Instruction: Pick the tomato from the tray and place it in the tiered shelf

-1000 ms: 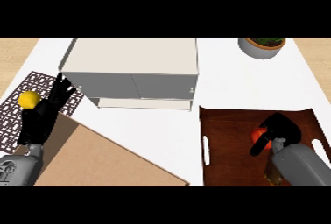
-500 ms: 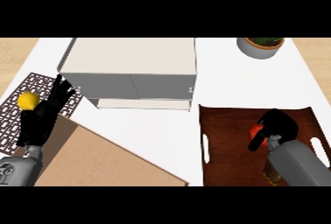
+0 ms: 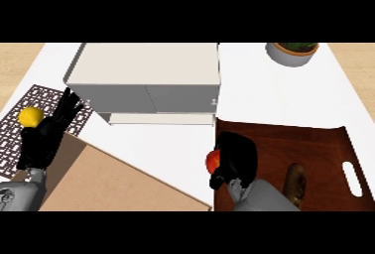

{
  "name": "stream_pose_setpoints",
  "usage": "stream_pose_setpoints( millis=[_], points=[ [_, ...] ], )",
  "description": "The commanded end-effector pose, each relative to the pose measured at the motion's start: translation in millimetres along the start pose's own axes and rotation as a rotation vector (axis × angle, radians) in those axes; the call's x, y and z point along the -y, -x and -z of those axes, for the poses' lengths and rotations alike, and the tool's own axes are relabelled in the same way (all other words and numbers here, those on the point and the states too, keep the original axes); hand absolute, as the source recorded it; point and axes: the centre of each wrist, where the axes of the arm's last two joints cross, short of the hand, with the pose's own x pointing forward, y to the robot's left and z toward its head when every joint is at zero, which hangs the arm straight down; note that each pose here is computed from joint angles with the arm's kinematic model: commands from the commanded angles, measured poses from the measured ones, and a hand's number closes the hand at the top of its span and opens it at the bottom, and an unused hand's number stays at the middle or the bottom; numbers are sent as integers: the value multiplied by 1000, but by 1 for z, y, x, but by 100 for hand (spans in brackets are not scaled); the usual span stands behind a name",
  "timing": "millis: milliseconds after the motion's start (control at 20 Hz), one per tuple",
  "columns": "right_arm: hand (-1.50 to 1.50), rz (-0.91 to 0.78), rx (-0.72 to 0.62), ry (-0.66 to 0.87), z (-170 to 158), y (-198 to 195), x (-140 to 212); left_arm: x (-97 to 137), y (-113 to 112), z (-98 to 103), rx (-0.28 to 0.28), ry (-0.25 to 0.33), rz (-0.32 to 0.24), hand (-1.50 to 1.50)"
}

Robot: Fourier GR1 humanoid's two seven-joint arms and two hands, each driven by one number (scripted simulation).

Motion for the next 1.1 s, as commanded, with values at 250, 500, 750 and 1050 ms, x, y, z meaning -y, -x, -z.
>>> stream_pose_setpoints(
  millis=[250, 500, 750, 1050],
  points=[
    [150, 105, 49, 310, -71, -58, 50, 41, 41, -27, -179, 74, -98, 0],
    [150, 307, 101, 486, -87, -62, 104, 31, 42, -33, -187, 102, -102, 0],
    [150, 307, 92, 549, -95, -64, 128, 41, 33, -30, -165, 111, -112, 0],
    [150, 283, 31, 628, -62, -80, 162, 45, 43, -29, -158, 123, -105, 0]
  ],
)
